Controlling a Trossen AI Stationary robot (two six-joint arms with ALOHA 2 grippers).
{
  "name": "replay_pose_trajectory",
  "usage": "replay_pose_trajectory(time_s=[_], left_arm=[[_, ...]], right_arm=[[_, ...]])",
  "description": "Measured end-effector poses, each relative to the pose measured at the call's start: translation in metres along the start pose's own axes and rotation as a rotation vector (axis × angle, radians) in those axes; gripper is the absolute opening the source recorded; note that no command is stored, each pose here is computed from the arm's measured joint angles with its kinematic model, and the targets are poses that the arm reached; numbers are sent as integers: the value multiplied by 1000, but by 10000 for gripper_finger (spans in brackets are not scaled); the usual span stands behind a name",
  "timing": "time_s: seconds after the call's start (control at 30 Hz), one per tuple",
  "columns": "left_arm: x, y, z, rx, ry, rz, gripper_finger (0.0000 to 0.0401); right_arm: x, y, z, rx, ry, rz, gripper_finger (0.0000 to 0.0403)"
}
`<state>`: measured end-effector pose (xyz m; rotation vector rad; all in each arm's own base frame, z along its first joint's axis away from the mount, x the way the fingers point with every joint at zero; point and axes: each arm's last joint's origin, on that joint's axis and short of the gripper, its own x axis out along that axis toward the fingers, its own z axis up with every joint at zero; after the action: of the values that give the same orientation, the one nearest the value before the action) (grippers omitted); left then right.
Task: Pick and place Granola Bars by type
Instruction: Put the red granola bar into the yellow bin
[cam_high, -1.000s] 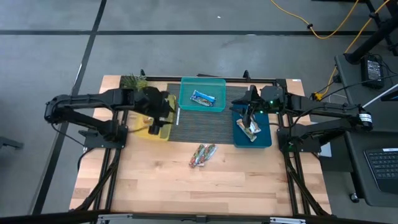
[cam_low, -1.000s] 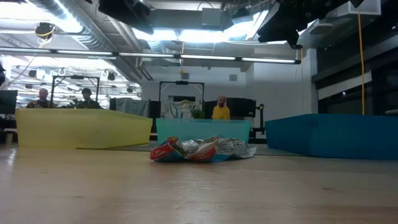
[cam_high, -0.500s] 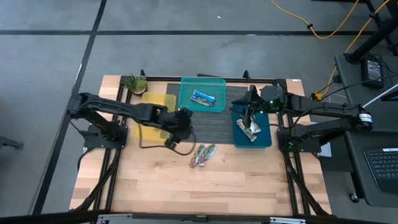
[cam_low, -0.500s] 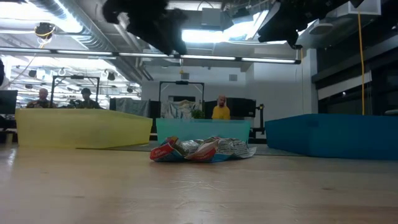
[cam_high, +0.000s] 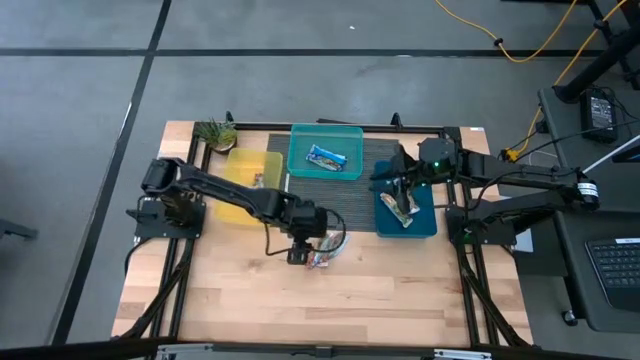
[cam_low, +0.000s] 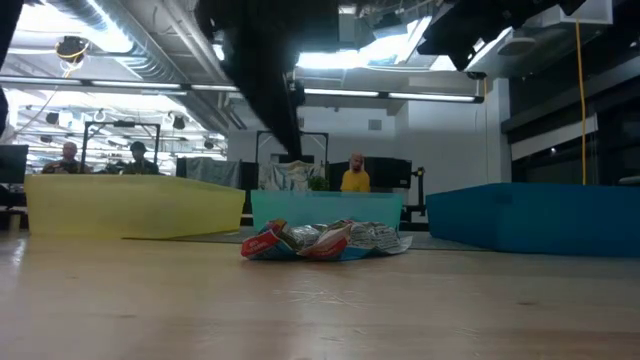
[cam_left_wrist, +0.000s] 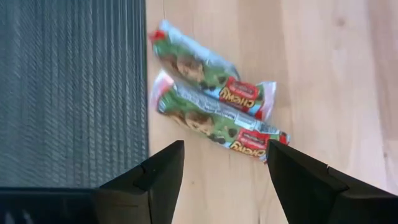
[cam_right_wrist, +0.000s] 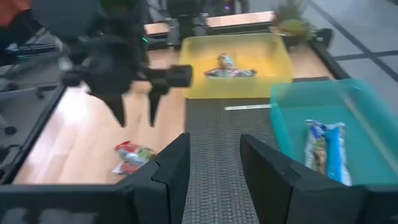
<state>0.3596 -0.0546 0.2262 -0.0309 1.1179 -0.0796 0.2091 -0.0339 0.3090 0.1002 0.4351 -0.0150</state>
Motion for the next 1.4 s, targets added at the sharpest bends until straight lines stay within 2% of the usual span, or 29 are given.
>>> replay_pose_trajectory(time_s=[0.33, 0.53, 0.77, 1.03, 1.2, 1.4], left_arm=[[51, -12, -11, -120, 138, -3, 219], [66, -22, -6, -183, 81, -36, 219], [86, -37, -8, -191, 57, -25, 219], [96, -41, -11, -359, 48, 44, 212], [95, -43, -9, -436, 26, 69, 164], [92, -51, -4, -486, 17, 43, 53]], right_arm=[[0, 0, 0, 1, 3, 12, 143], [0, 0, 0, -6, 3, 12, 143], [0, 0, 0, 0, -2, 12, 143], [0, 3, 0, -10, -2, 36, 143], [0, 4, 0, -9, -1, 95, 143], [0, 7, 0, -23, 1, 178, 143]])
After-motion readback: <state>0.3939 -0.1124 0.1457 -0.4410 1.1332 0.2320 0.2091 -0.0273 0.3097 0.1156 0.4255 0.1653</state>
